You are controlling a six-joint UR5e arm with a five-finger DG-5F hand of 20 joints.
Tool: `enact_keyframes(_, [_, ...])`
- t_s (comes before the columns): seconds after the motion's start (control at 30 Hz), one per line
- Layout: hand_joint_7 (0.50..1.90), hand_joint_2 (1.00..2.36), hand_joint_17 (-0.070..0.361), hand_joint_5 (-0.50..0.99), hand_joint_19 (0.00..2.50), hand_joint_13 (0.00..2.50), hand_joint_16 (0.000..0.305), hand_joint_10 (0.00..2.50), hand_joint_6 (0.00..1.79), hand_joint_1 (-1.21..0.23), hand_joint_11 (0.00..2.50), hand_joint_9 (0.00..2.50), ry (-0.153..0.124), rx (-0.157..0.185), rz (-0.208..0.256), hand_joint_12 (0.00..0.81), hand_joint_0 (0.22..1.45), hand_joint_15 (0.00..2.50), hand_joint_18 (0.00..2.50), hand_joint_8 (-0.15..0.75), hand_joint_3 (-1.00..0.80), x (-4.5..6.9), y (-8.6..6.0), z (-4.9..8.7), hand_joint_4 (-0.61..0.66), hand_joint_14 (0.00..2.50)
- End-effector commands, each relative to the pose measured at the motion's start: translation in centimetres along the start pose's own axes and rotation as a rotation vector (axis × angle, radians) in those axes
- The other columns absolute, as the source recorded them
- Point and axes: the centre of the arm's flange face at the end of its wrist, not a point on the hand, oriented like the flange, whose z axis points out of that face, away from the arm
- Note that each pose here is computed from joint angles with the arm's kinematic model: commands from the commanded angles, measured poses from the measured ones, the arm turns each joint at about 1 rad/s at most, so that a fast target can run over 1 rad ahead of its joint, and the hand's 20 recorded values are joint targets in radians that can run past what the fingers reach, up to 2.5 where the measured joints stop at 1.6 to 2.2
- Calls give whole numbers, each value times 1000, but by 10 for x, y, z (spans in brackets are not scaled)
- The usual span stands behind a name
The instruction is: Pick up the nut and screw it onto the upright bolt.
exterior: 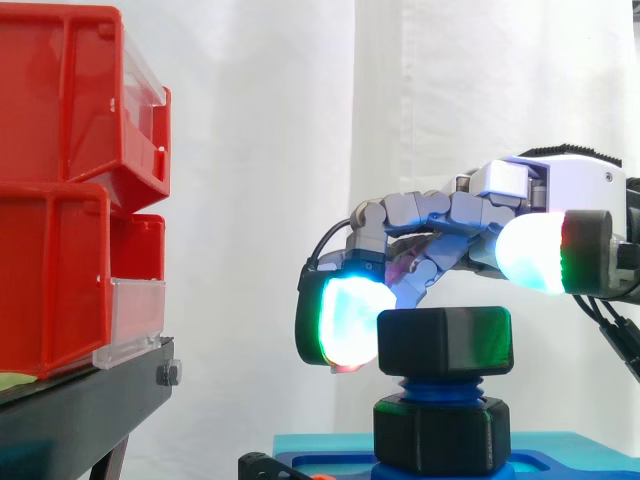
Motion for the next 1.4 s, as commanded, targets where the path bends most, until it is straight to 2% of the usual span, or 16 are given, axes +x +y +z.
enact_keyframes(0.0, [1368,1000,50,-53,0,650,22,0,628,-106,0,838,1,9,0,223,505,0,353,266,-500,-1,-6,-4,142,0])
enact_keyframes(0.27, [1380,1000,48,-45,0,671,21,0,629,-110,0,872,-3,8,-7,218,507,0,381,270,-500,-4,-17,-13,154,0])
enact_keyframes(0.37, [1447,1000,48,-36,0,671,21,0,578,-110,0,874,-9,7,-10,217,508,0,379,271,-500,-6,-20,-15,160,0])
enact_keyframes(0.4, [1514,1000,48,-29,0,668,21,0,518,-110,0,874,-9,7,-10,216,507,0,376,270,-500,-6,-20,-15,179,0])
enact_keyframes(0.47, [1462,1000,49,-33,0,667,22,0,501,-109,0,874,-13,1,-14,218,507,0,372,268,-500,-6,-23,-16,192,0])
enact_keyframes(0.63, [1158,1000,50,-68,0,669,22,0,504,-106,0,874,-31,-10,-23,223,502,0,367,262,-500,-10,-25,-16,255,0])
enact_keyframes(0.7, [1027,1000,51,-79,0,663,22,0,504,-106,0,870,-54,-21,-34,222,501,0,368,260,-500,-18,-26,-11,257,0])
enact_keyframes(0.73, [949,1000,51,-88,0,660,23,0,504,-107,0,869,-58,-28,-35,224,500,0,369,256,-500,-20,-25,-8,250,0])
enact_keyframes(0.77, [930,1000,51,-90,0,660,23,0,504,-107,0,867,-61,-44,-37,223,499,0,365,256,-500,-21,-20,-4,251,0])
enact_keyframes(0.83, [813,1000,52,-101,0,651,23,0,503,-107,0,845,-65,-48,-38,221,498,0,361,241,-500,-21,-17,-1,211,0])
enact_keyframes(1.03, [701,1000,55,-116,0,632,24,0,502,-105,0,821,-79,-72,-41,224,494,0,347,231,-500,-19,-2,11,195,0])
enact_keyframes(1.17, [684,1000,56,-117,0,624,25,0,502,-103,0,810,-83,-72,-39,224,493,0,344,227,-500,-17,7,18,197,0])
enact_keyframes(1.2, [684,1000,56,-118,0,624,25,0,502,-102,0,808,-78,-66,-33,223,493,0,343,228,-500,-11,9,21,197,0])
enact_keyframes(1.27, [683,1000,56,-119,0,623,25,0,502,-104,0,803,-76,-58,-29,223,493,0,343,228,-500,-7,11,23,194,0])
enact_keyframes(1.3, [684,1000,56,-119,0,623,25,0,502,-105,0,803,-72,-49,-24,224,493,0,343,227,-500,-1,12,24,193,0])
enact_keyframes(1.37, [687,1000,56,-120,0,623,25,0,502,-105,0,803,-70,-44,-22,224,492,0,343,228,-500,1,14,26,196,0])
